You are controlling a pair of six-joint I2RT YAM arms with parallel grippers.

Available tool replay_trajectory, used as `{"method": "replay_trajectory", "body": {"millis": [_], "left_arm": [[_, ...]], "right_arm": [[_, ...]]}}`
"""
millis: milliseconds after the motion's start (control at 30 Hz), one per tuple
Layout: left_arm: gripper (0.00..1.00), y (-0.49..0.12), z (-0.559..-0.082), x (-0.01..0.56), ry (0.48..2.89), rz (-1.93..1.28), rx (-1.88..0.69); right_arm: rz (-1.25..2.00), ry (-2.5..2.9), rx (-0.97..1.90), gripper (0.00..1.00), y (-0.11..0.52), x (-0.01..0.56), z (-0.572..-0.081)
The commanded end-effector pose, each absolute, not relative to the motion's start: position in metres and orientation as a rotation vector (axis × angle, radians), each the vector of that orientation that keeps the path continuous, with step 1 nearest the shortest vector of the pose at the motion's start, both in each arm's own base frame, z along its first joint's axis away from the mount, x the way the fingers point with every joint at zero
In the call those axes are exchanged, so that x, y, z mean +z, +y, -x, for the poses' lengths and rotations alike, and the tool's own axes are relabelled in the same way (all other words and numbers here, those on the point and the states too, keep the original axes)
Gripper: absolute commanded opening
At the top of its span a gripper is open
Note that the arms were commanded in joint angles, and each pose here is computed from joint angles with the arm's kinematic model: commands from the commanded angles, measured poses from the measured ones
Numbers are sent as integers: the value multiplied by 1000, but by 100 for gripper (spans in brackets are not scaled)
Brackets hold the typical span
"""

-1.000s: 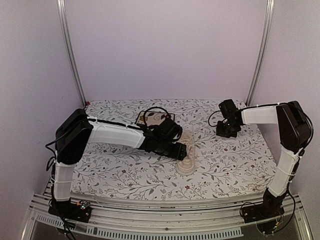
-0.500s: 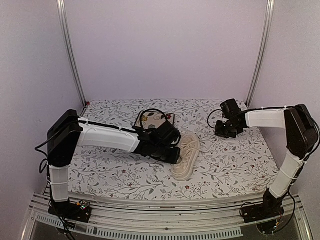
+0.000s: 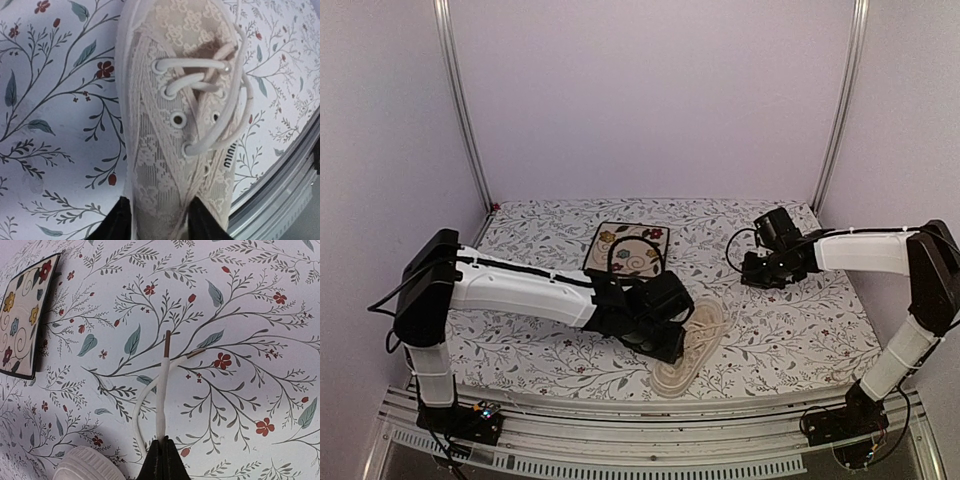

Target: Tie the shoes

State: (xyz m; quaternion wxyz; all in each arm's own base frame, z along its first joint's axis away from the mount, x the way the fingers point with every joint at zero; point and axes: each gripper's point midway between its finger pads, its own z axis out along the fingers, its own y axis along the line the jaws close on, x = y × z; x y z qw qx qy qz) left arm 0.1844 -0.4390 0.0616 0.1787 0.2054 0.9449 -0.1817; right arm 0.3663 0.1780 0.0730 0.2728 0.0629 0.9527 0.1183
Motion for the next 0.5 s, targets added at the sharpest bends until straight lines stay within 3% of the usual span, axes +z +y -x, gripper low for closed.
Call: {"method": "replay_trajectory", "body": {"millis": [0,67,200,333,467], "left_arm": [[70,-440,-188,90,2603,-546,-552],[84,-439,-197,108,2538,-542,-541],[92,-439,-225,151,2386,-512,-540],[90,-455,-254,164,2332,-561,-617],[85,-488,-271,142,2324,-701,-596]], "right_arm": [[-201,2488,425,2,182,101,-360],[-200,2470,451,2,181,108,-354],[-187,2472,492,2,179,109,-339],[-198,2500,491,2,171,100,-322],[-248,2521,450,2,156,94,-304]]}}
